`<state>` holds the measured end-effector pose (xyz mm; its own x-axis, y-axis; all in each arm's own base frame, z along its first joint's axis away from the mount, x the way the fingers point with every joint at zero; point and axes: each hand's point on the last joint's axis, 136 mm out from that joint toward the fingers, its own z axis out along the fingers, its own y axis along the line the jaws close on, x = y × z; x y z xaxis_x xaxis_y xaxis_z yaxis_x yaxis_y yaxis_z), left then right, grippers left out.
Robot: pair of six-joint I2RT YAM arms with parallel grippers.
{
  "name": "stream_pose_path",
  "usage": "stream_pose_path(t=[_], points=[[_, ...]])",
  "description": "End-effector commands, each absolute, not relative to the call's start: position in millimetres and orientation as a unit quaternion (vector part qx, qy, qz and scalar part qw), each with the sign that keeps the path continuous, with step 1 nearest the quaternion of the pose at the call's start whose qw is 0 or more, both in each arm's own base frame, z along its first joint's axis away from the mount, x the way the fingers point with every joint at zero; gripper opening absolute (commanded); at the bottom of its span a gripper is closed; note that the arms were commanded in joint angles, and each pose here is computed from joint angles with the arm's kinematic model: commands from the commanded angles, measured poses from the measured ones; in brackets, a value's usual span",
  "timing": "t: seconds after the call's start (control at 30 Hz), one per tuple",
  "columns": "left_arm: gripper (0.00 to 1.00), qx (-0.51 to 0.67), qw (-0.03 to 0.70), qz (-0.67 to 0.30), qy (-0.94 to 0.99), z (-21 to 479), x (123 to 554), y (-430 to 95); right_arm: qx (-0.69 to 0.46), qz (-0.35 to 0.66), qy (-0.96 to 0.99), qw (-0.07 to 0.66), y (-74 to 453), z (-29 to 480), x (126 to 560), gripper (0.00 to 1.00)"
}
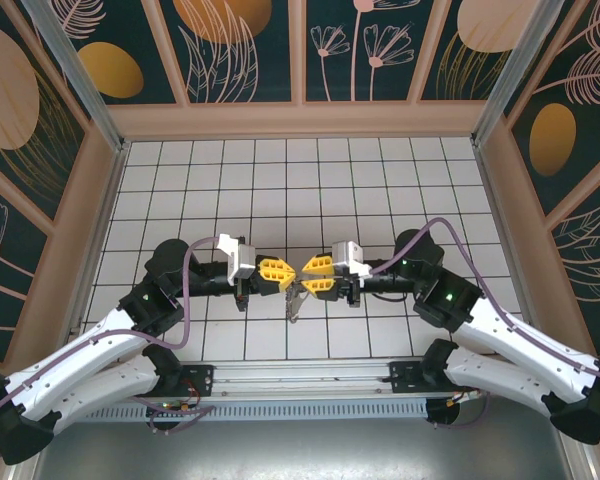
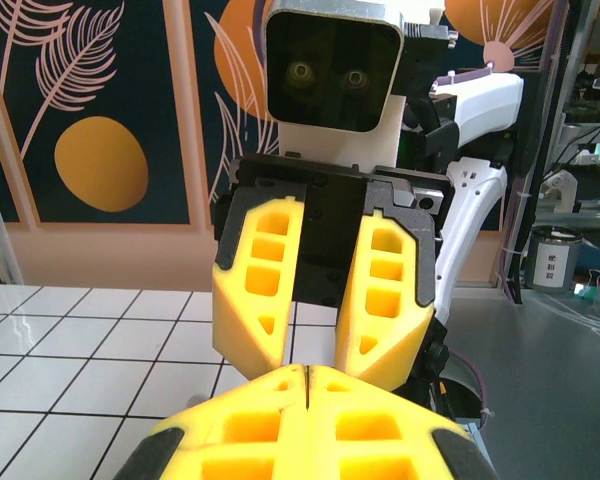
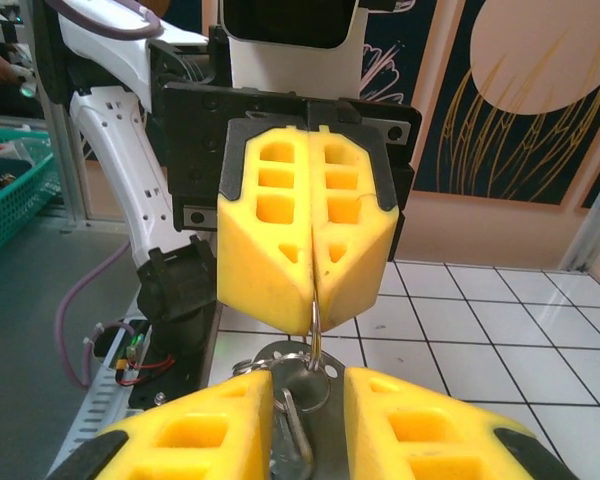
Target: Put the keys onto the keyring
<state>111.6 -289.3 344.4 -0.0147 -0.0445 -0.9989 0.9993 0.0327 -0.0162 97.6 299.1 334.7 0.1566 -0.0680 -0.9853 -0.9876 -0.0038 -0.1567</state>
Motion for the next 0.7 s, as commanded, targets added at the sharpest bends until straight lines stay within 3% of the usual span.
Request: stream_pose_path(t=[0.0, 0.37, 0.57, 0.67], points=[[0.00, 0.481, 0.533, -0.505, 0.478, 359, 108, -288, -0.554, 0.464, 0.451, 0.524, 302, 342, 91, 0.24], [0.00, 0.484, 0.529, -0.506, 0.480, 356, 108, -289, -0.554, 0.468, 0.454, 0.518, 309, 338, 94, 0.19], [0.00, 0.484, 0.526, -0.505, 0.484, 354, 109, -290, -0.554, 0.466, 0.453, 0.520, 310, 339, 95, 0.00], [0.00, 0.484, 0.520, -0.494, 0.502, 348, 114, -291, -0.553, 0.456, 0.463, 0.521, 309, 338, 98, 0.00]])
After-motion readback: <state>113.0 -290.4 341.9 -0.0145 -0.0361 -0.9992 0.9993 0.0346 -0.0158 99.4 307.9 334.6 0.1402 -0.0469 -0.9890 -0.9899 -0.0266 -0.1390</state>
